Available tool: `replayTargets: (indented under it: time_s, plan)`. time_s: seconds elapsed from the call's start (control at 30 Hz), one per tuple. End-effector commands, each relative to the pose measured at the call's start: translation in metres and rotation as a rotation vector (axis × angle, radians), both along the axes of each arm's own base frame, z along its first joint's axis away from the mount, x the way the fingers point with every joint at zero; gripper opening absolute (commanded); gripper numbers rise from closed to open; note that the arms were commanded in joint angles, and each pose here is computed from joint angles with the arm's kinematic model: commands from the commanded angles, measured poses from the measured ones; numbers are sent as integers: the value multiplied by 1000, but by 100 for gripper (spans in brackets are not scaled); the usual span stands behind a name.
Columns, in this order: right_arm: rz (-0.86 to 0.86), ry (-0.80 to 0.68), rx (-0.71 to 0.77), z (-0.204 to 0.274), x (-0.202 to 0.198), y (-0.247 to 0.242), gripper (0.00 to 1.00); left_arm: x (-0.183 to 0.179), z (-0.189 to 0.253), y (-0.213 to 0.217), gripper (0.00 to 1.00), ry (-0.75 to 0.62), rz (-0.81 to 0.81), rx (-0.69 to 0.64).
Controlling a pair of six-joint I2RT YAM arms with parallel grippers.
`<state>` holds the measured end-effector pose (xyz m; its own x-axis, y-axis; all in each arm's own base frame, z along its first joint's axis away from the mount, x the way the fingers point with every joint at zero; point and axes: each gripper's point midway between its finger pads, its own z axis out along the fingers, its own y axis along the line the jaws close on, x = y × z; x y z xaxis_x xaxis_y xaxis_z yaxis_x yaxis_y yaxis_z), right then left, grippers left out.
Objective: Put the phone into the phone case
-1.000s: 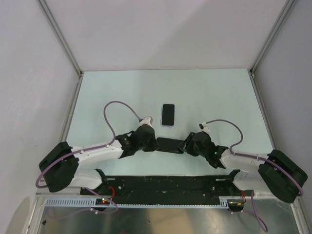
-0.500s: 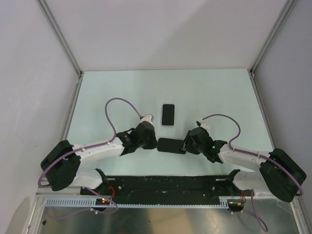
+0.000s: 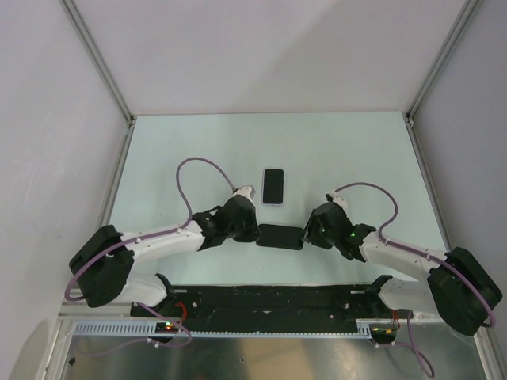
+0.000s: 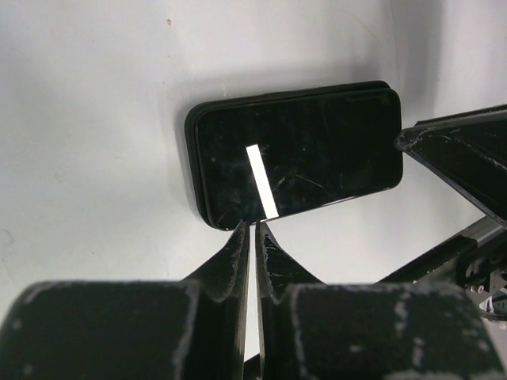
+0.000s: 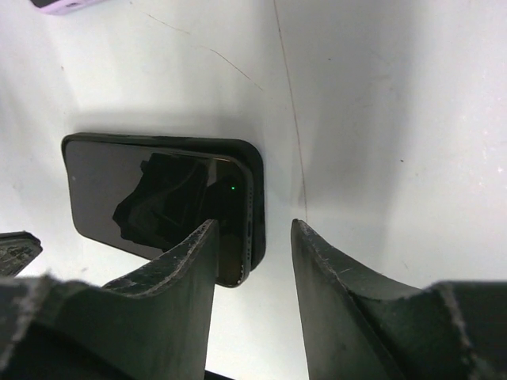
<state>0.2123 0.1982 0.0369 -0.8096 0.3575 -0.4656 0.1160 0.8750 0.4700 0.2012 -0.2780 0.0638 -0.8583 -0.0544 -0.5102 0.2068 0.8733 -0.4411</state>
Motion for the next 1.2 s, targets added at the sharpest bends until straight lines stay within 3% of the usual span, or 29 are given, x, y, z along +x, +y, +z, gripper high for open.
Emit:
replayTargets:
  time_s: [0.0, 0.07, 0.6, 1.03, 1.17]
  plan:
    - [-10, -26, -16, 12, 5, -3, 44, -1, 15, -17, 9, -25, -50, -37]
    - [0, -23, -14, 12, 3, -1, 38, -3, 13, -21, 8, -19, -59, -35]
    - [24, 5, -60, -7, 2, 7, 23, -4, -7, -31, 5, 13, -65, -7]
    - [28, 52, -116, -26, -4, 3, 20, -2, -23, -33, 4, 37, -64, 18]
    - [31, 20, -101, -14, -2, 3, 25, 0, -13, -34, 3, 17, -66, -4]
